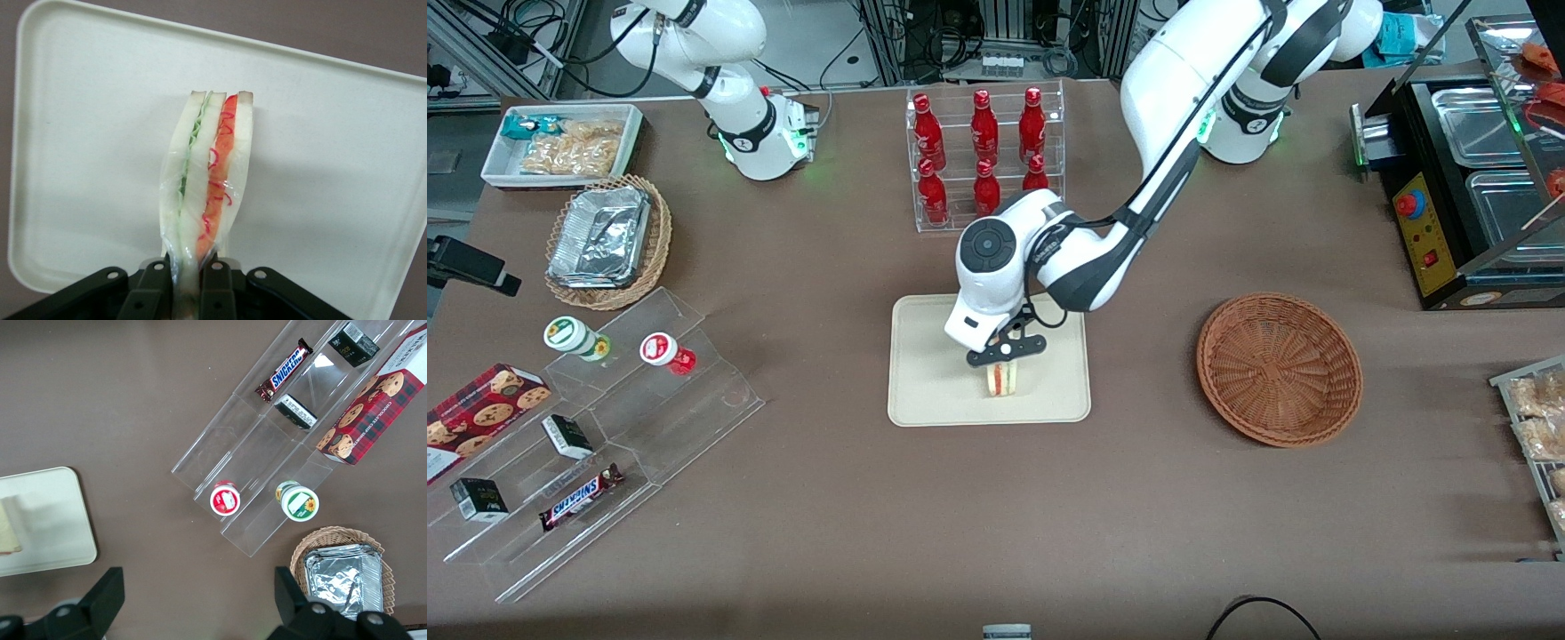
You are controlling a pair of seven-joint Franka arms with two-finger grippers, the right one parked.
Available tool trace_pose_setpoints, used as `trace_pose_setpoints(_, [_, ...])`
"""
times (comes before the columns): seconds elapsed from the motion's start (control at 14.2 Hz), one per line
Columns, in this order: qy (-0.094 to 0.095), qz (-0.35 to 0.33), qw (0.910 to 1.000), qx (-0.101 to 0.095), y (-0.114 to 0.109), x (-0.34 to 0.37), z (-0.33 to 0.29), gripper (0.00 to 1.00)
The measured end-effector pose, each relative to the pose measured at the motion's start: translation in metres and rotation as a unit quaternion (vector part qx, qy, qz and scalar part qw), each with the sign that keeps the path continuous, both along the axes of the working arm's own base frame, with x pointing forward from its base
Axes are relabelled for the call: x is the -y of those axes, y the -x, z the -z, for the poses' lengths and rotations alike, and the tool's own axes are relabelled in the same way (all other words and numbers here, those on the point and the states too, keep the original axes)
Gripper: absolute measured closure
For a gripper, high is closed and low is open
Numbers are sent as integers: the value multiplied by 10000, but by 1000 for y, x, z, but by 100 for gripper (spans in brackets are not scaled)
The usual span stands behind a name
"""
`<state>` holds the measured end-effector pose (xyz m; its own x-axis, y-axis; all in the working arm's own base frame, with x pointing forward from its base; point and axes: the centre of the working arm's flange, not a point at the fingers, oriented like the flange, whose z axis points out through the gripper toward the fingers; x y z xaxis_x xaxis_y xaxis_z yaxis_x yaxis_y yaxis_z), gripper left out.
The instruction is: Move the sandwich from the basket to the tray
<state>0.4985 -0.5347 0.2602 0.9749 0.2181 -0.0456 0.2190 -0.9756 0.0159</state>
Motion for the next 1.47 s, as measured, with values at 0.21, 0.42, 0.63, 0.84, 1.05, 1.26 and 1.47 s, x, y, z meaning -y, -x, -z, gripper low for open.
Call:
trace_pose_setpoints(0.21, [33, -31, 10000, -15, -1, 2, 16, 85])
trace_pose_setpoints(0.42, [37, -210, 9998, -19, -1, 2, 18, 70])
trace_pose_setpoints(0.63, [94, -266, 9996, 35, -4, 4, 10, 41])
trace_pose_setpoints(0.84, [119, -275, 9994, 154, -10, 4, -13, 12])
trace_pose_setpoints(1.05, [-410, -323, 9986, 28, -18, -25, -51, 0])
trace_pose_setpoints(1.26, [-687, -632, 9956, -110, -50, -82, -80, 0])
trace_pose_setpoints(1.47, [-793, -537, 9951, -251, -71, -153, -88, 0])
